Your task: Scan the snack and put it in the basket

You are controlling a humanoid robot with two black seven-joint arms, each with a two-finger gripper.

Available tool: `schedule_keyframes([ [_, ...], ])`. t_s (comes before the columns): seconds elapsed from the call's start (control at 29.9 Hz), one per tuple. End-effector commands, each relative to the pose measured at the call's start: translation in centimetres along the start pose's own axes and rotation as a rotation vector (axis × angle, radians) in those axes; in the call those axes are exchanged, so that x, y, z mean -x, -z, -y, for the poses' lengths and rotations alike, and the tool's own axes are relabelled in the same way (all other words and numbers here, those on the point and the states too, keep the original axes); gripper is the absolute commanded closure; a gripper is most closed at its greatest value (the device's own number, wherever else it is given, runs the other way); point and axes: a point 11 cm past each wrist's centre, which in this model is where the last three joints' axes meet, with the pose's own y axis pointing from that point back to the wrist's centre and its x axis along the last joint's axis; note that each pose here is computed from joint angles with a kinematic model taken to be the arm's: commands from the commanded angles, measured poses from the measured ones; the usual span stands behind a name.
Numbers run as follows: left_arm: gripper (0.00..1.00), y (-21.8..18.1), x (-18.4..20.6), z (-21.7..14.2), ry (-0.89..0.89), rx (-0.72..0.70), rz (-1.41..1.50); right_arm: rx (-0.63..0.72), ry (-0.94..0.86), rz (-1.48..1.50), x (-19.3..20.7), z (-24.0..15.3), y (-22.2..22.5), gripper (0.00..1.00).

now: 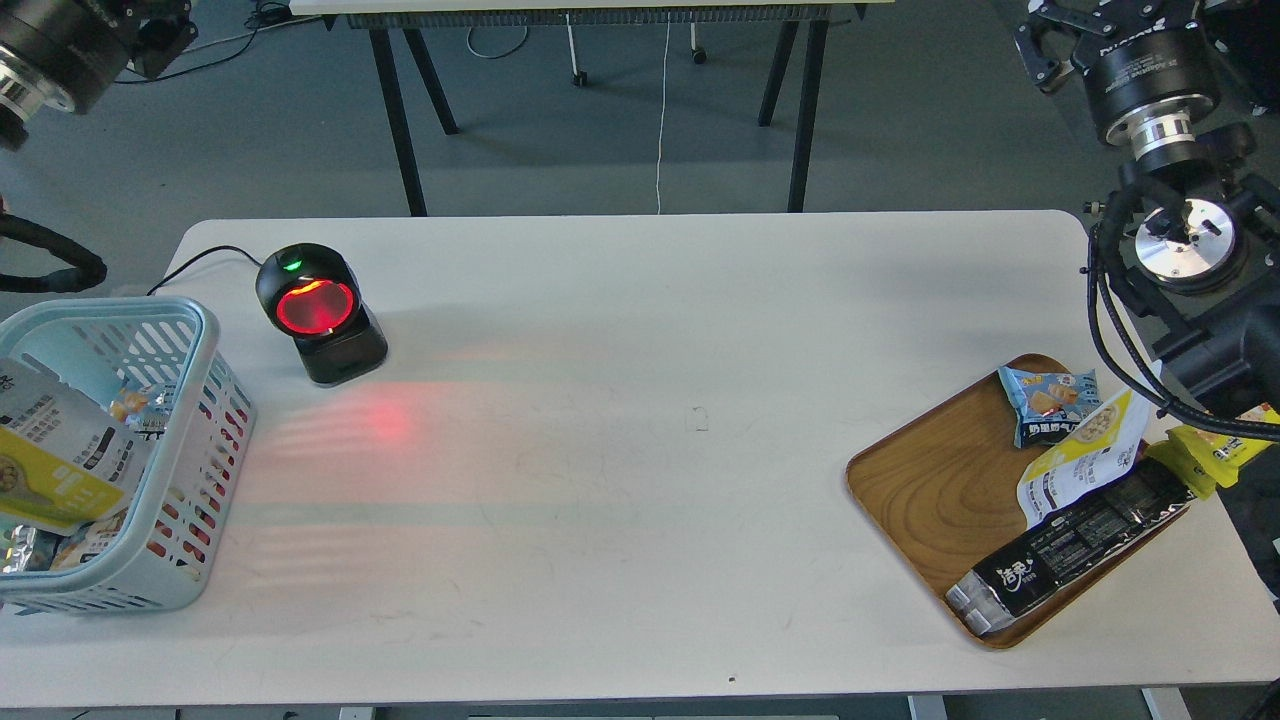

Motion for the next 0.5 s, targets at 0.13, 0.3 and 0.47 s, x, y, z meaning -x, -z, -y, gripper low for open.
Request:
schedule_keyframes([
  [0.13, 0.00, 5.1, -0.4, 0.7, -0.258, 0.103, -0.389, 0.012, -0.079, 0.053, -1.3, -0.3, -2.5, 0.01],
  [0.3, 0.00, 7.6, 0.7, 0.3, -0.347, 0.171, -0.598, 0.022, -0.117, 0.106, -2.0, -1.4, -5.1, 0.01],
  [0.47, 0.00, 9.3, 2.0, 0.2, -0.357, 0.160, -0.655, 0.037, -0.128, 0.111, -2.4, -2.0, -5.9, 0.01],
])
